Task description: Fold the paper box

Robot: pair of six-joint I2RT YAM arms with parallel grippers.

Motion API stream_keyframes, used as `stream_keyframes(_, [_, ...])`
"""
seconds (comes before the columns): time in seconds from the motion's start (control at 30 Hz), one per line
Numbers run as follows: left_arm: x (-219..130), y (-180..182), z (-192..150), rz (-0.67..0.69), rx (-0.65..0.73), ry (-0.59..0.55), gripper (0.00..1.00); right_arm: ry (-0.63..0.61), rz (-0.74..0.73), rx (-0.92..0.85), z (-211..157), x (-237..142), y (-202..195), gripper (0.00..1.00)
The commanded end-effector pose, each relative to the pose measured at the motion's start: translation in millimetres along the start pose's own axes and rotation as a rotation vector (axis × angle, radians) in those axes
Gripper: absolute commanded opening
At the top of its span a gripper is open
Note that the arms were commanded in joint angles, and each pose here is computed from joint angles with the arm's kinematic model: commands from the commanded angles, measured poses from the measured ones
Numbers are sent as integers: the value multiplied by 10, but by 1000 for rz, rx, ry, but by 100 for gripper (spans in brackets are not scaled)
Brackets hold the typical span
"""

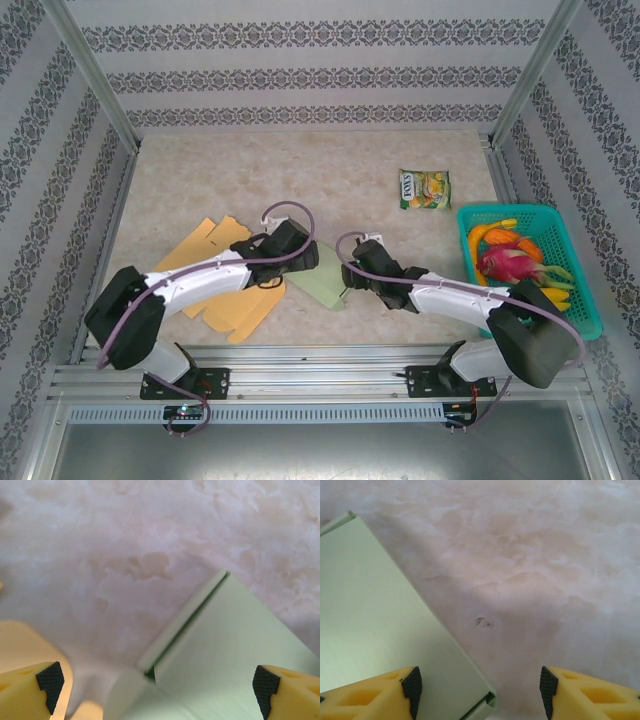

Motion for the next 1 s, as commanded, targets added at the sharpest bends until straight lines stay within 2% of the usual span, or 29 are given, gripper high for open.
stream_keyframes(0.0, [259,-26,152,-55,40,18,97,48,23,-81,2,23,-10,65])
stream_keyframes(0.13, [461,-113,136,-106,46,42,95,54,20,-91,44,78,-9,65])
stream_keyframes(0.33, [547,-161,-5,-144,8,67,92,41,8,-107,162,140,40,65])
stream_keyframes(0.57, [520,-25,-226,-79,-70,97,82,-15,-6,28,342,-71,67,64])
stream_keyframes(0.77, [459,56,-339,-49,-148,78,80,-19,72,166,154,-281,137,63])
stream_keyframes(0.97, [460,51,-406,-23,-178,71,80,37,134,204,-95,-202,238,63])
Point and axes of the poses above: each hand's point on the last joint's axis, 136 mm out from that joint toward the fingers, its own x axis out along the fingers, its own y axis along the line the jaws close on, z = x × y, the point moved 1 cm from there along -x, back along the fingers, and after that the axes turned 8 degrees about x, right-handed, at the moved point
